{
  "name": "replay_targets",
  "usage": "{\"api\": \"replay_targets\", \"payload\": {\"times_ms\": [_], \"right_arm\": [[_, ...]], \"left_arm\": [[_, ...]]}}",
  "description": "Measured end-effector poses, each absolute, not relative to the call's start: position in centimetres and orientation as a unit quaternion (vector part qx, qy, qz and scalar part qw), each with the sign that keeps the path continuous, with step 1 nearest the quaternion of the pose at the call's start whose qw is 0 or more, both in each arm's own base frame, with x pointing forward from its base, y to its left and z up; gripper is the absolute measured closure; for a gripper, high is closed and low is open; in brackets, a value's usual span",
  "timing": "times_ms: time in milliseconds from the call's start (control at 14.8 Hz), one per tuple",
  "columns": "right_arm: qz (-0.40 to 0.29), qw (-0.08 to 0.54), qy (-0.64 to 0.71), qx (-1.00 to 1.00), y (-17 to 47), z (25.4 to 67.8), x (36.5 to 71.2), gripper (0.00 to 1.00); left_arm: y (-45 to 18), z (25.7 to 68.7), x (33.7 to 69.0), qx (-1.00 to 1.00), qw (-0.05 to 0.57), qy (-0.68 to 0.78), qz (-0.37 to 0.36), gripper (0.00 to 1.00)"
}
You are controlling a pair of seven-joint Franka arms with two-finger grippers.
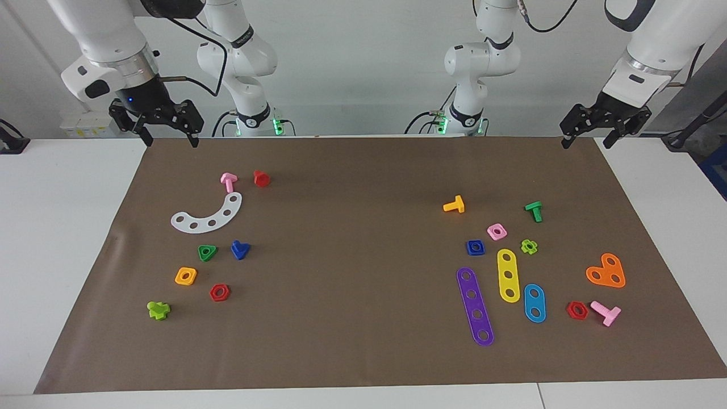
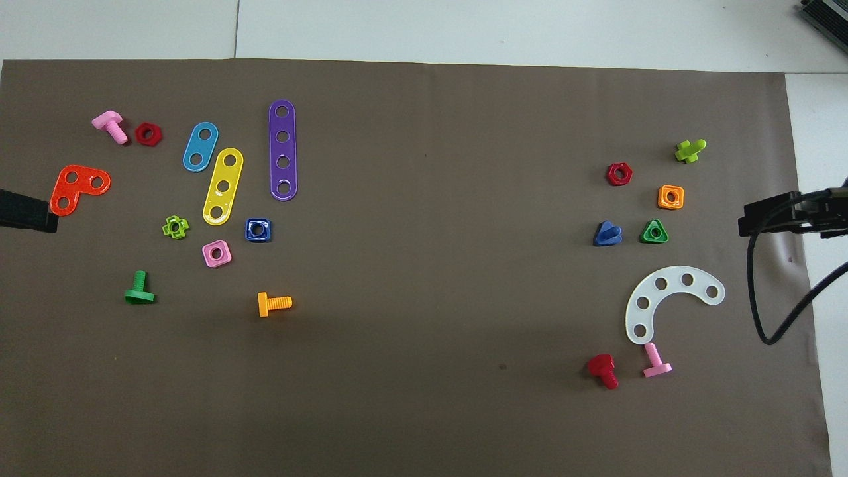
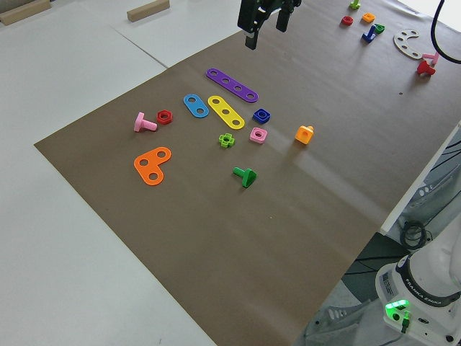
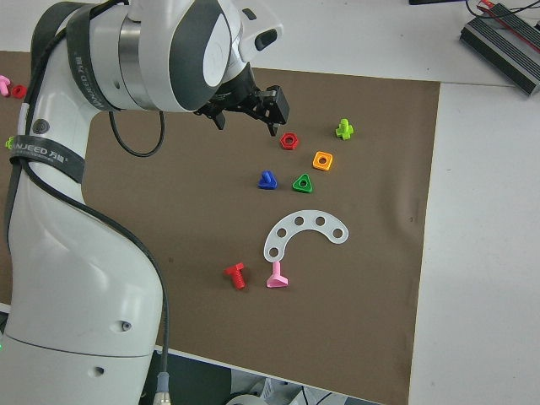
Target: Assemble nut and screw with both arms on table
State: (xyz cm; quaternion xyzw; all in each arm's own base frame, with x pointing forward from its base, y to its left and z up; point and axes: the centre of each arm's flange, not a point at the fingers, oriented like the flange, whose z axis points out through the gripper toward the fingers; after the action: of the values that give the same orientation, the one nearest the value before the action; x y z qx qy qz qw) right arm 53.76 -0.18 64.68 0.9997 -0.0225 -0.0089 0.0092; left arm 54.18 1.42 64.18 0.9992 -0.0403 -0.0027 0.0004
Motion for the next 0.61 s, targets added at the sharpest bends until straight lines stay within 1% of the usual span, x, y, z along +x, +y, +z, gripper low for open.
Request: {"api": "replay_targets", "payload": {"times_ms": [606], "right_arm": [[-0.012, 0.009, -0.023, 1.000, -0.23, 64.15, 53.81, 0.00]], "left_arm": [[1.42, 64.18, 54.18, 0.999, 0.000, -0.040, -0.003, 0.00]]}}
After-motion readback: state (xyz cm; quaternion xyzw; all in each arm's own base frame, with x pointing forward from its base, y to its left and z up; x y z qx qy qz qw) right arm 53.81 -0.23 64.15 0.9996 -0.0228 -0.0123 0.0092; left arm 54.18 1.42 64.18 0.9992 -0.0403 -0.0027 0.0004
